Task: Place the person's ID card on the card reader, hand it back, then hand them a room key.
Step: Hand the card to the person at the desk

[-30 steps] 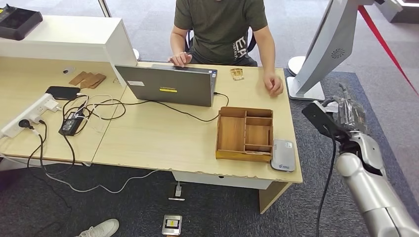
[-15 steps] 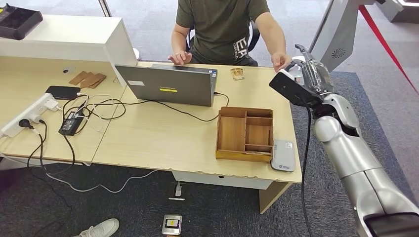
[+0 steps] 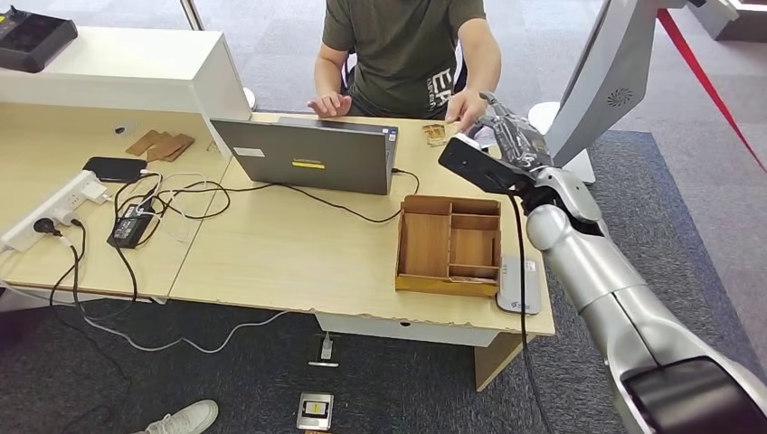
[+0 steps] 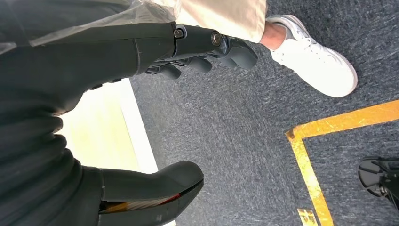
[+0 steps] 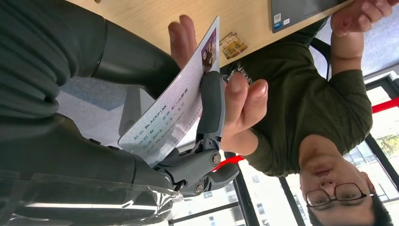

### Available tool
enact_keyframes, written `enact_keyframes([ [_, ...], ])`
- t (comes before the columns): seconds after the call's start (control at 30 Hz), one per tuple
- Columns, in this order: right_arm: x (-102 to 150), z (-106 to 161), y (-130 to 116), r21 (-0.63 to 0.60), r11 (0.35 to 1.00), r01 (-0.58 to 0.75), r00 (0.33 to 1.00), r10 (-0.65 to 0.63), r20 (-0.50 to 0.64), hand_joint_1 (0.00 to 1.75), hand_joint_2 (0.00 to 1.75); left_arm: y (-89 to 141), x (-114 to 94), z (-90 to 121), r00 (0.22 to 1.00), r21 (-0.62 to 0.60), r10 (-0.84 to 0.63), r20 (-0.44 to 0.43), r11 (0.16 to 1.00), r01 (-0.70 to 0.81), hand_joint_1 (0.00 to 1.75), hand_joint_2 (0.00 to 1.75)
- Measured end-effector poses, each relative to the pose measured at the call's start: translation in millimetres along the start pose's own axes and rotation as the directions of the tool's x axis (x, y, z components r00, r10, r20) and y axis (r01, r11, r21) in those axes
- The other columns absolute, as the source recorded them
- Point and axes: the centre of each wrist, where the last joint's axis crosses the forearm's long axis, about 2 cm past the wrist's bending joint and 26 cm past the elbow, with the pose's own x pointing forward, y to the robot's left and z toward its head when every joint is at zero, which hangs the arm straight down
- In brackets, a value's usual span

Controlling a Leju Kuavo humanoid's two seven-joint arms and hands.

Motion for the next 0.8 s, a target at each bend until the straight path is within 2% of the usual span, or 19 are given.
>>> enact_keyframes([
  [0.13, 3, -2, 5, 0.021, 1.000, -0.011, 1.000, 0.011, -0.003, 1.75, 1.75, 0, 0, 0, 1.000, -0.001, 0.000, -0.004, 1.000, 0.000, 0.00, 1.75],
  [0.17, 4, -2, 6, 0.024, 1.000, -0.012, 1.000, 0.012, -0.003, 1.59, 1.75, 0, 0, 0, 1.000, 0.000, -0.001, -0.004, 1.000, 0.001, 0.00, 1.75],
  [0.27, 5, -2, 8, 0.031, 0.999, -0.018, 1.000, 0.018, -0.004, 0.38, 1.75, 0, -1, 0, 1.000, 0.000, -0.003, -0.007, 1.000, 0.003, 0.00, 1.75],
  [0.3, 5, -3, 9, 0.034, 0.999, -0.021, 1.000, 0.021, -0.005, 0.09, 1.75, 0, -1, 0, 1.000, 0.000, -0.003, -0.008, 1.000, 0.003, 0.00, 1.75],
  [0.4, 5, -2, 11, 0.045, 0.998, -0.032, 0.999, 0.033, -0.007, 0.00, 1.75, 0, -1, 0, 1.000, 0.000, -0.004, -0.008, 1.000, 0.004, 0.00, 1.75],
  [0.8, -2, 0, 15, 0.055, 0.996, -0.064, 0.997, 0.066, -0.027, 0.00, 1.75, -1, -1, 0, 1.000, 0.000, -0.007, -0.011, 1.000, 0.007, 0.00, 1.75],
])
